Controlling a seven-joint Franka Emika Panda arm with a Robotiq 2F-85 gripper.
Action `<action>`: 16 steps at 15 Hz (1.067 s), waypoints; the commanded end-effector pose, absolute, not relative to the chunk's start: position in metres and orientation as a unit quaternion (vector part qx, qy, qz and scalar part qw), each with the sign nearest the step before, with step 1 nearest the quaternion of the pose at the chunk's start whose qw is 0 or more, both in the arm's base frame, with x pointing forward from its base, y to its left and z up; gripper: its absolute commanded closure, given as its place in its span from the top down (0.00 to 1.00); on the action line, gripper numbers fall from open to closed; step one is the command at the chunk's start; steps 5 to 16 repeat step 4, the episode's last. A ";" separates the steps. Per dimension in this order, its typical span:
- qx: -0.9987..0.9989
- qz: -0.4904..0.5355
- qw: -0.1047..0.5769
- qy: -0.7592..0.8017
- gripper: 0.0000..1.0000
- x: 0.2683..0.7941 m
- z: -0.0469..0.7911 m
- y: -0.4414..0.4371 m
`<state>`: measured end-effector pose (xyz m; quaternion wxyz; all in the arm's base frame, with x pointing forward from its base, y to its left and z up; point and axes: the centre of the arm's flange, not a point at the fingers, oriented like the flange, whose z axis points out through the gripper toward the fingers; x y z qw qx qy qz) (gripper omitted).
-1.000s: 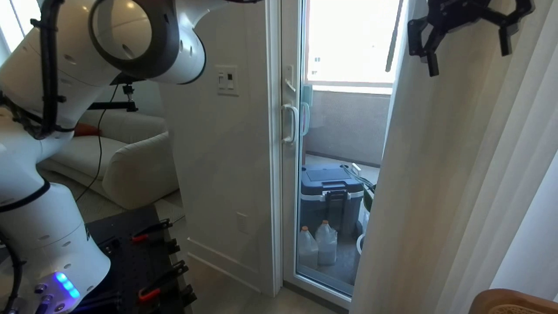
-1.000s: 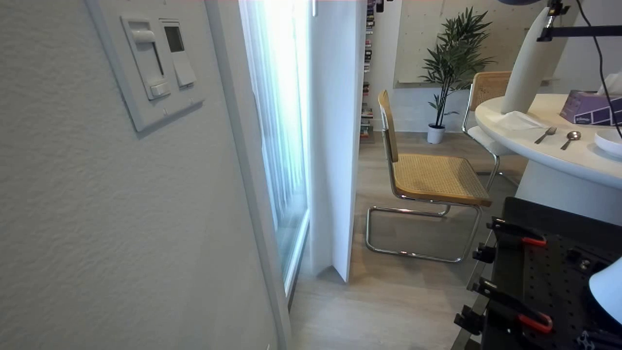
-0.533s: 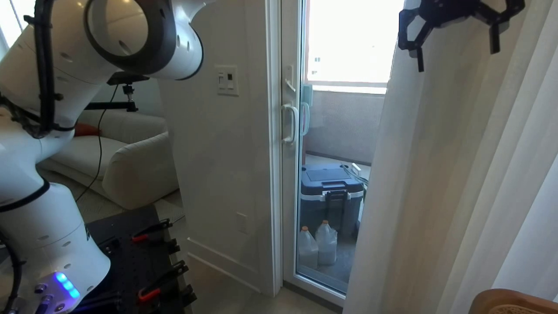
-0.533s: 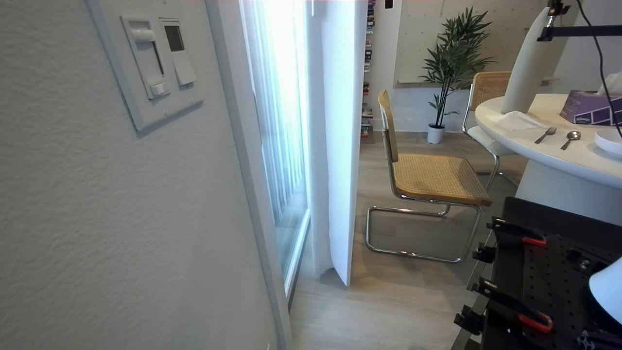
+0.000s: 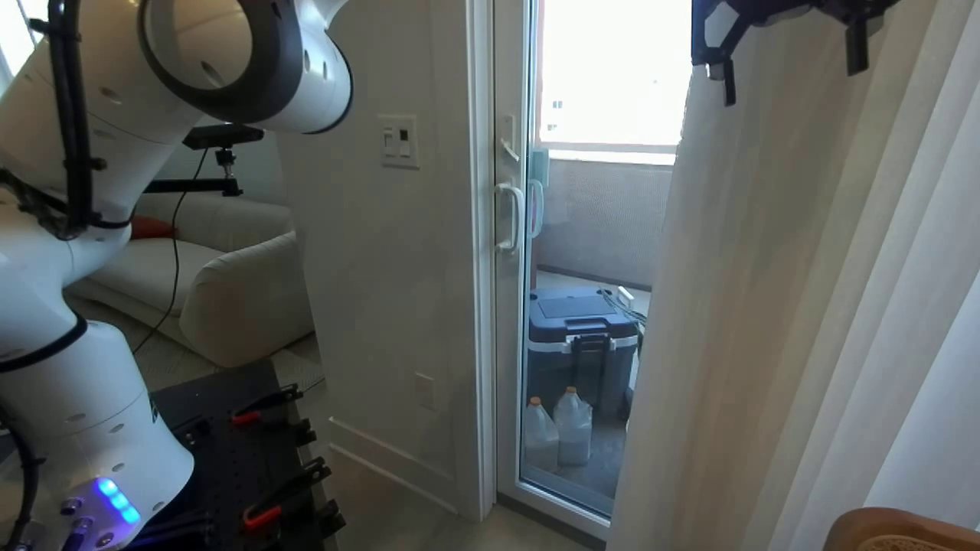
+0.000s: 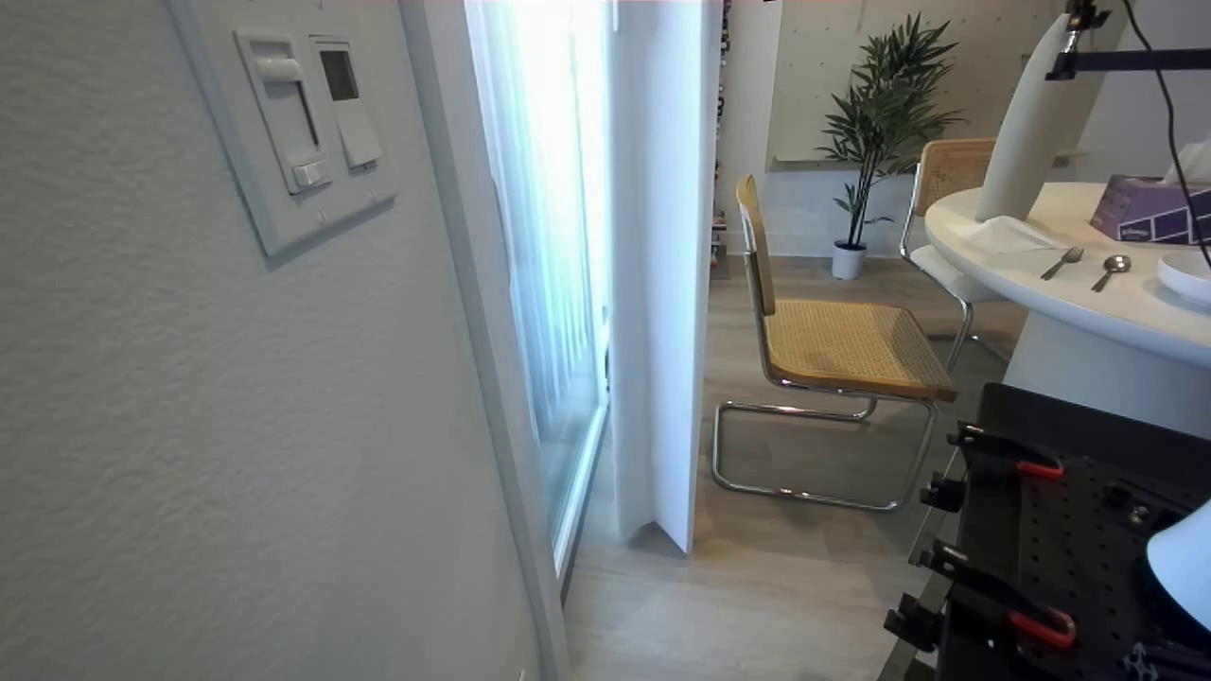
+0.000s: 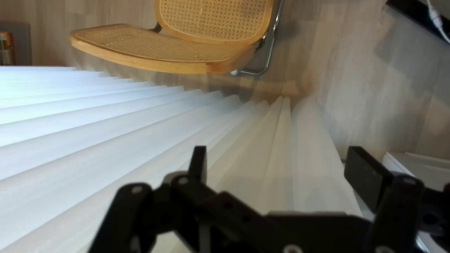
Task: Open the curtain.
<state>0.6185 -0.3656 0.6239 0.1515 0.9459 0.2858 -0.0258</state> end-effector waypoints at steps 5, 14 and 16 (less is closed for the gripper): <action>0.946 -0.024 0.155 0.283 1.00 0.613 0.634 -0.365; 0.946 -0.024 0.155 0.283 1.00 0.613 0.634 -0.365; 0.946 -0.024 0.155 0.283 1.00 0.613 0.634 -0.365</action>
